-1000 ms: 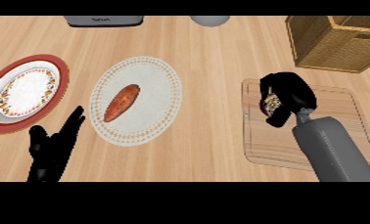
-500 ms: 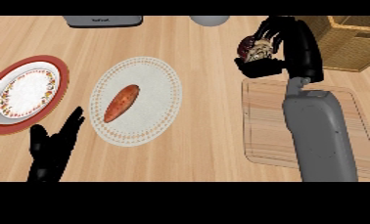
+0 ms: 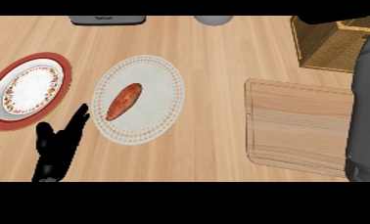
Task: Pick the cupcake from the cutting board and place it in the basket
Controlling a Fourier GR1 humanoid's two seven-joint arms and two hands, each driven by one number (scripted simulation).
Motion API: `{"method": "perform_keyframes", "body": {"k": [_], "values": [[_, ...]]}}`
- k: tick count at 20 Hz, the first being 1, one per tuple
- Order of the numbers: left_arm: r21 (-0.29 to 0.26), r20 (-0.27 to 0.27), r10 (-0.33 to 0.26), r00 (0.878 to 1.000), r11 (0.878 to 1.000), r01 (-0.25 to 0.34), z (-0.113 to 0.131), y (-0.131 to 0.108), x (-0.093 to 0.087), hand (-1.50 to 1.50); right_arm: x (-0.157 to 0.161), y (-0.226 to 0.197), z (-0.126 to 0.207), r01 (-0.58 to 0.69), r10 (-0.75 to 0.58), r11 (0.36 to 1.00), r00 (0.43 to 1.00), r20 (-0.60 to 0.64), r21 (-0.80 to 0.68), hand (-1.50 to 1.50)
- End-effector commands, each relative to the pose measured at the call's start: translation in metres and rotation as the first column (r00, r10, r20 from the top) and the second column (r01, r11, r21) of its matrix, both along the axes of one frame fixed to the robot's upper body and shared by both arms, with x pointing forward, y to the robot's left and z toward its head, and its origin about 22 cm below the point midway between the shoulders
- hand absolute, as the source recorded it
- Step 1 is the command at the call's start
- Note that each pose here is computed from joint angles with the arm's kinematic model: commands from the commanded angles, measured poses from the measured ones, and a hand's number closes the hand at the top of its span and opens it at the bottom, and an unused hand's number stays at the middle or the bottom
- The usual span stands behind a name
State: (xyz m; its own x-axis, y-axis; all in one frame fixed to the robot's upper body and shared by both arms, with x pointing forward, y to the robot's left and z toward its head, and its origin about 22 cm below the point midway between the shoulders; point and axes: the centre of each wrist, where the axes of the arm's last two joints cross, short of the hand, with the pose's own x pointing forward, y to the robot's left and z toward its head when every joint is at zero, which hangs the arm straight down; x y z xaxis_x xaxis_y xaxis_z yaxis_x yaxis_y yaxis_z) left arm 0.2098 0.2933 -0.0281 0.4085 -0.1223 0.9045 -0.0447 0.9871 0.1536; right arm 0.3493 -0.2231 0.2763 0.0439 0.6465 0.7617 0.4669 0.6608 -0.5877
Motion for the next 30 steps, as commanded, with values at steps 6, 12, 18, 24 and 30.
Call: {"method": "perform_keyframes", "body": {"k": [6,12,18,24,30], "values": [[-0.024,-0.137,0.005,0.991,1.0,-0.008,-0.022,0.013,-0.025,0.0,0.016,-0.063,0.055,0.113,-0.113,0.993,0.994,-0.008,0.042,1.5],[-0.022,-0.133,0.006,0.991,1.0,-0.009,-0.02,-0.011,-0.009,0.0,0.036,-0.106,0.05,0.172,-0.173,0.985,0.984,-0.049,-0.019,1.5],[-0.014,-0.128,0.009,0.992,1.0,-0.011,-0.034,-0.001,-0.002,0.0,0.06,-0.119,0.015,0.132,-0.133,0.991,0.988,-0.072,-0.018,1.5],[-0.021,-0.12,0.002,0.993,1.0,-0.004,-0.021,-0.019,0.004,0.0,0.074,-0.151,-0.018,0.152,-0.143,0.981,0.986,-0.08,0.119,1.5],[-0.005,-0.115,-0.011,0.993,1.0,0.011,-0.022,-0.021,-0.002,0.0,0.079,-0.164,-0.049,0.148,-0.138,0.964,0.989,-0.06,0.219,1.5]]}}
